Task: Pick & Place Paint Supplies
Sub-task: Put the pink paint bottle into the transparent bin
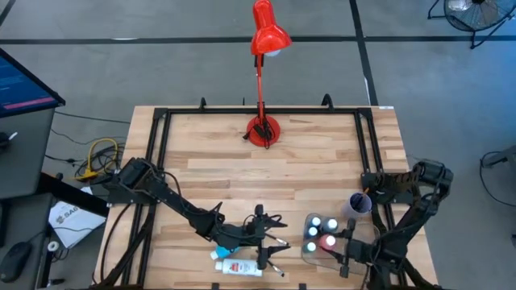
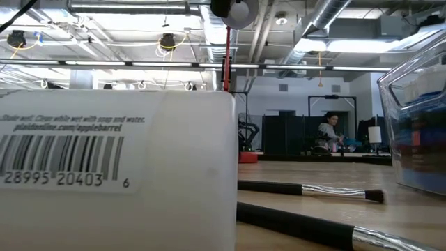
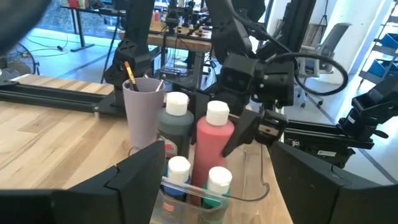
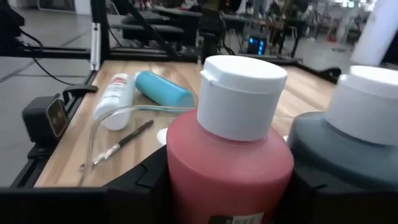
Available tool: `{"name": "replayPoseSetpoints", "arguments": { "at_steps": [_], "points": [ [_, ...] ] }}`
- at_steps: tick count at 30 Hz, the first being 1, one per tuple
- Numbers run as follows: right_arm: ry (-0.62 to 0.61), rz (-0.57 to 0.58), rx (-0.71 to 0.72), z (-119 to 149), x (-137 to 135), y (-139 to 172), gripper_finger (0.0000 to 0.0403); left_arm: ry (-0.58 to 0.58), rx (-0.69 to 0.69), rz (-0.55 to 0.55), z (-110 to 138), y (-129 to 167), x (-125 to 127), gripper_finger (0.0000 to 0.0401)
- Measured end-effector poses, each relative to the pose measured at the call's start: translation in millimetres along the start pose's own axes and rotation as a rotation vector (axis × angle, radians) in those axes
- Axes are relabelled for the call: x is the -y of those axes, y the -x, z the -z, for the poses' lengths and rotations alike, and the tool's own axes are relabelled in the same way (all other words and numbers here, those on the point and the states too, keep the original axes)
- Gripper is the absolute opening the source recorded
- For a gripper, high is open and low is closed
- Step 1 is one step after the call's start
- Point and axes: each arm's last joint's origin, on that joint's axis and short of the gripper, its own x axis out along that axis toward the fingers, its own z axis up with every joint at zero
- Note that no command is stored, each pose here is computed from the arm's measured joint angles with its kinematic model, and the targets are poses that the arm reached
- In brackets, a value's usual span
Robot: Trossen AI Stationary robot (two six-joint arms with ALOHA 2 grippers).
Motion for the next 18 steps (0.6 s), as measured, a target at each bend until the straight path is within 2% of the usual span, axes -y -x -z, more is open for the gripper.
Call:
{"name": "replayPoseSetpoints", "arguments": {
  "at_steps": [12,18],
  "points": [
    [0.015,-0.004,-0.013,-2.7,-1.5,0.0,0.0178,0.0,-0.001,0.004,0.2,0.2,0.5,0.0273],
    [0.014,-0.007,-0.021,-2.8,-1.8,0.1,0.0197,0.0,-0.001,0.006,0.3,0.6,1.1,0.0273]
  ]
}}
